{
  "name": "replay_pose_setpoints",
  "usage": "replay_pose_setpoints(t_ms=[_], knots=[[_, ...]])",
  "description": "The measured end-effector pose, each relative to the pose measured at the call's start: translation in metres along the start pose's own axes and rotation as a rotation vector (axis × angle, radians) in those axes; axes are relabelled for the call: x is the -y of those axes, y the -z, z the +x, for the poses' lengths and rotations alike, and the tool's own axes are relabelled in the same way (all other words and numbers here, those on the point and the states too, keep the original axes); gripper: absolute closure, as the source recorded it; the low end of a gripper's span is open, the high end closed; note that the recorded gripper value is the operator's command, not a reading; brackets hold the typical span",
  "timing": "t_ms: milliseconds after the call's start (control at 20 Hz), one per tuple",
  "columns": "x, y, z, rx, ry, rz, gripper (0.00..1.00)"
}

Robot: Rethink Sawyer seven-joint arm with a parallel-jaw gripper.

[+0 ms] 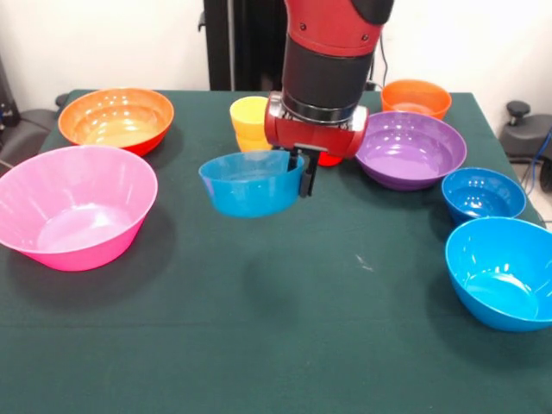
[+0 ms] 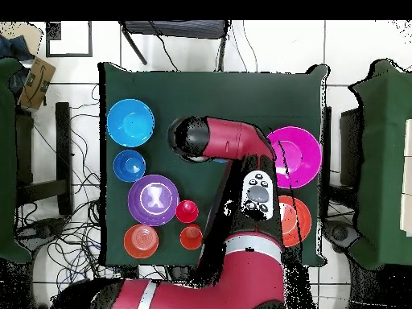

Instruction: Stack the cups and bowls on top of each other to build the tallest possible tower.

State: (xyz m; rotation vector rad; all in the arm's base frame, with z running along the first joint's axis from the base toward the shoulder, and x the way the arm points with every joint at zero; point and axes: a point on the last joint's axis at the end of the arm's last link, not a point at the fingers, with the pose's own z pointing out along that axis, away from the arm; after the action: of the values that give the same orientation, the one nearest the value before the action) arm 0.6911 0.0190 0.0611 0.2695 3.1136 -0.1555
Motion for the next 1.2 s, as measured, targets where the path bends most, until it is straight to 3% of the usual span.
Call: replay_pose_setpoints(t_ms=[300,600,750,1200], knots=[[0.006,-0.004,-0.010,0.011,-0.008,0.020,1.00],[0.007,-0.012,0.002,-0.011,-0.054,0.007,1.00],[0.012,-0.025,0.025,-0.036,-0.089,-0.002,1.00],[0.015,-0.063,0.081,-0.099,-0.098,0.000,1.00]])
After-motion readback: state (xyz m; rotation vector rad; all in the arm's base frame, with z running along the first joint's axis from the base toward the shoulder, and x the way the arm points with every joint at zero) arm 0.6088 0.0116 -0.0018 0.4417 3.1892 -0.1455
